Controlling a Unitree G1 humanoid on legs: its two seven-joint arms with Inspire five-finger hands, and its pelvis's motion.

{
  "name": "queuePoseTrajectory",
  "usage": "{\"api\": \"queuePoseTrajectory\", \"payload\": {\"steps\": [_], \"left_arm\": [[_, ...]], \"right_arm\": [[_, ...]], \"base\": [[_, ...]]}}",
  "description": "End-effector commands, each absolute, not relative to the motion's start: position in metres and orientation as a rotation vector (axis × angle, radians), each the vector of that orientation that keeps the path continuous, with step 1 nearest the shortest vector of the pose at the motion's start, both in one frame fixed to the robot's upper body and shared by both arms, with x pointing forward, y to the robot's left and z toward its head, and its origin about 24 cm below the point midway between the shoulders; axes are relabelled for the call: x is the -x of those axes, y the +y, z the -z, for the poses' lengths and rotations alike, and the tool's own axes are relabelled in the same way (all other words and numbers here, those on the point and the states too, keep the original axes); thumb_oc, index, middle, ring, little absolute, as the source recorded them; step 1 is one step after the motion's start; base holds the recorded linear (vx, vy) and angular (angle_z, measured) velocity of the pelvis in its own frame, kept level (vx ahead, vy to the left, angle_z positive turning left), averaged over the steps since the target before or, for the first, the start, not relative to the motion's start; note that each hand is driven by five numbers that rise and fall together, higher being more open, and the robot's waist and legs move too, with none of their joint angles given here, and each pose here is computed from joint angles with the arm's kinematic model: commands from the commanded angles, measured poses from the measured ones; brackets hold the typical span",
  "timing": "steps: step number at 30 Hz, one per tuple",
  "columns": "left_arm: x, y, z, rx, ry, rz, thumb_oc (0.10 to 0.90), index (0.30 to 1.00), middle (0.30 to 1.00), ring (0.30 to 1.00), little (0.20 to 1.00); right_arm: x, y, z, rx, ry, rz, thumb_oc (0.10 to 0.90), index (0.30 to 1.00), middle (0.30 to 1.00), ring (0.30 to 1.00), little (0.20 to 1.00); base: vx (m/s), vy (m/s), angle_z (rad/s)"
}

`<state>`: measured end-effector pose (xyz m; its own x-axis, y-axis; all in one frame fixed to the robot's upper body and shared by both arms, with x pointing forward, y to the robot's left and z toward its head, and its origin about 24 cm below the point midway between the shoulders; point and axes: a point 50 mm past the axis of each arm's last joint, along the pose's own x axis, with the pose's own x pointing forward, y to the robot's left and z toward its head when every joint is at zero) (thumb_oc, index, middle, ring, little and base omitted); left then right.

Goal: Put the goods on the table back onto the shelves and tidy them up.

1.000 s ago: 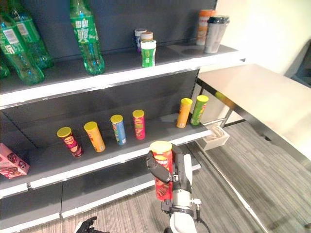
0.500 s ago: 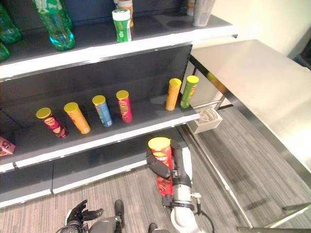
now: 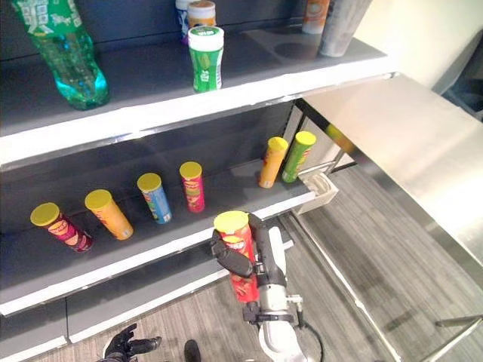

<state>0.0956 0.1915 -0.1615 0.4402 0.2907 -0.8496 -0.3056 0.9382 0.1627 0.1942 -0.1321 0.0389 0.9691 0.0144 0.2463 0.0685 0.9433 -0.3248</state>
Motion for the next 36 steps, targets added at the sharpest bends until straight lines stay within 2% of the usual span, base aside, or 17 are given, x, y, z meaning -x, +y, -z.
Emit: {"api": "queuePoseTrajectory", "payload": {"steps": [1, 12, 14, 25, 31, 36], "left_arm": [[-0.068, 0.187, 0.169, -0.033, 1.135, -0.353, 0.800, 0.900, 0.900, 0.900, 0.900], [-0.069, 0.191, 0.169, -0.115, 1.147, -0.342, 0.800, 0.900, 0.900, 0.900, 0.900], [-0.064, 0.187, 0.170, -0.079, 1.161, -0.361, 0.800, 0.900, 0.900, 0.900, 0.900], [-0.049, 0.176, 0.173, -0.053, 1.188, -0.338, 0.800, 0.900, 0.900, 0.900, 0.900], [-0.046, 0.171, 0.173, -0.042, 1.189, -0.328, 0.800, 0.900, 0.900, 0.900, 0.900], [-0.052, 0.165, 0.172, -0.026, 1.154, -0.318, 0.800, 0.900, 0.900, 0.900, 0.900]], "right_arm": [[-0.198, -0.120, -0.094, 0.253, -0.570, 0.022, 0.400, 0.300, 0.300, 0.300, 0.300], [-0.194, -0.111, -0.083, 0.210, -0.499, -0.006, 0.400, 0.300, 0.300, 0.300, 0.300], [-0.192, -0.112, -0.072, 0.198, -0.430, -0.028, 0.400, 0.300, 0.300, 0.300, 0.300], [-0.197, -0.098, -0.060, 0.199, -0.405, -0.097, 0.400, 0.300, 0.300, 0.300, 0.300], [-0.214, -0.079, -0.068, 0.158, -0.476, -0.102, 0.400, 0.300, 0.300, 0.300, 0.300], [-0.237, -0.065, -0.098, 0.151, -0.653, -0.063, 0.400, 0.300, 0.300, 0.300, 0.300]], "base": [[0.04, -0.077, -0.03], [0.16, -0.136, 0.30], [0.16, -0.129, 0.30], [0.04, -0.053, 0.08], [-0.07, 0.027, 0.12], [-0.10, 0.047, 0.16]]}}
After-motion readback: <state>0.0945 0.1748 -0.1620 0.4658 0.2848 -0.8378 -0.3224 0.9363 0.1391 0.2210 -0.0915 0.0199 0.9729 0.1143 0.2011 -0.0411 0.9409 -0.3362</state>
